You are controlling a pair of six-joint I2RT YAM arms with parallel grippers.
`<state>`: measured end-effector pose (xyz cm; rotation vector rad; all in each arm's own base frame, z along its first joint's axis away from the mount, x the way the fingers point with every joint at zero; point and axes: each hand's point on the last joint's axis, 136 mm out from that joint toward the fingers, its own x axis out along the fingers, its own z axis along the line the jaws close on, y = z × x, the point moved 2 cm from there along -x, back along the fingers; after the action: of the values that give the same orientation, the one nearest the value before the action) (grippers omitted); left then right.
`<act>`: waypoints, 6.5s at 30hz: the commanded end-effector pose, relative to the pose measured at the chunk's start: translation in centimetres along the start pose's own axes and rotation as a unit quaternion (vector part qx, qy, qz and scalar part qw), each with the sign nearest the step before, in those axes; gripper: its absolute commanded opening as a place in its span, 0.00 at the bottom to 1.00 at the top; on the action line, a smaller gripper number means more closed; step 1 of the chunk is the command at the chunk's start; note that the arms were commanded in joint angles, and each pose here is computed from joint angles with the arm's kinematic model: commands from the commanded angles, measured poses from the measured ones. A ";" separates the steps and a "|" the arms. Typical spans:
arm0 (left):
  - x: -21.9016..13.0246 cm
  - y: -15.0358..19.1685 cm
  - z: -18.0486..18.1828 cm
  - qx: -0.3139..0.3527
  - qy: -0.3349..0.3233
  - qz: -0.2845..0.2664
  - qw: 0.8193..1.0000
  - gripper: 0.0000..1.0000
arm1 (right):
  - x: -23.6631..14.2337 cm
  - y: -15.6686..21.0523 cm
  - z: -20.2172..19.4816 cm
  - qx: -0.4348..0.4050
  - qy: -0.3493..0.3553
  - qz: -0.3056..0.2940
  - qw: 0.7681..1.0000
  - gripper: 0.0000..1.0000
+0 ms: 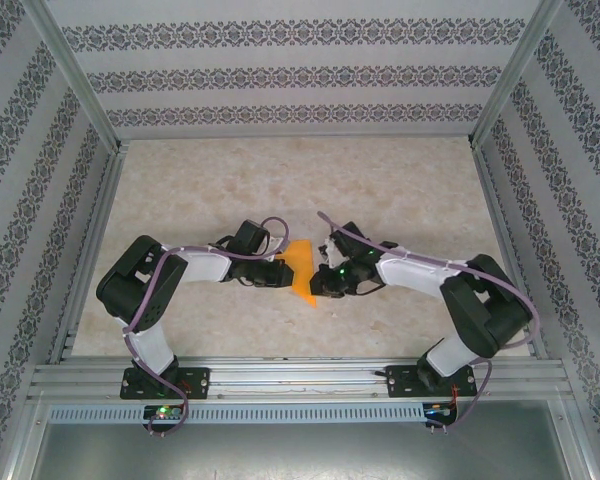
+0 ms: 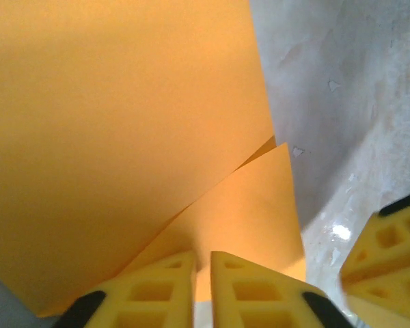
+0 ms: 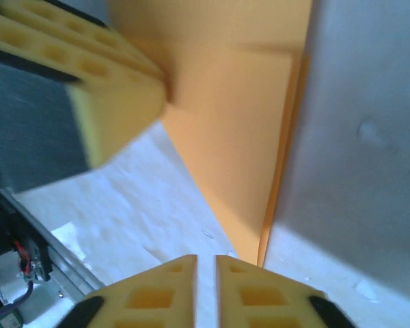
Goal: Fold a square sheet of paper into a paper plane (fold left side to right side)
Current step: Third fold the triangle at the center of the table, then fourth fold the wing at the center of the table.
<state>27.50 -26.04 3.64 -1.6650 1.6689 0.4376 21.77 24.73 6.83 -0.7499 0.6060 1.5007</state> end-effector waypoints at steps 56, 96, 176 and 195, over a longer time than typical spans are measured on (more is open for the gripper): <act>-3.0 -7.9 2.4 -0.114 0.035 -0.114 0.986 0.14 | 0.0 -5.3 -1.0 -0.108 -0.081 -0.083 0.987 0.13; -3.7 -9.2 -0.9 -0.164 0.058 -0.152 0.973 0.00 | 2.4 -1.9 1.1 -0.298 0.374 -0.113 0.871 0.44; -6.0 -4.9 0.2 -0.161 0.070 -0.102 0.979 0.43 | 3.5 -2.5 -0.2 -0.118 -0.037 -0.023 0.992 0.00; -0.8 -6.1 -0.3 -0.165 0.041 -0.068 0.983 0.43 | 3.6 -2.6 -0.9 -0.097 -0.075 -0.022 0.992 0.00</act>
<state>32.72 -25.96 5.98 -2.0556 1.6174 0.5950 24.59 26.62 3.94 -0.8133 0.3382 1.5644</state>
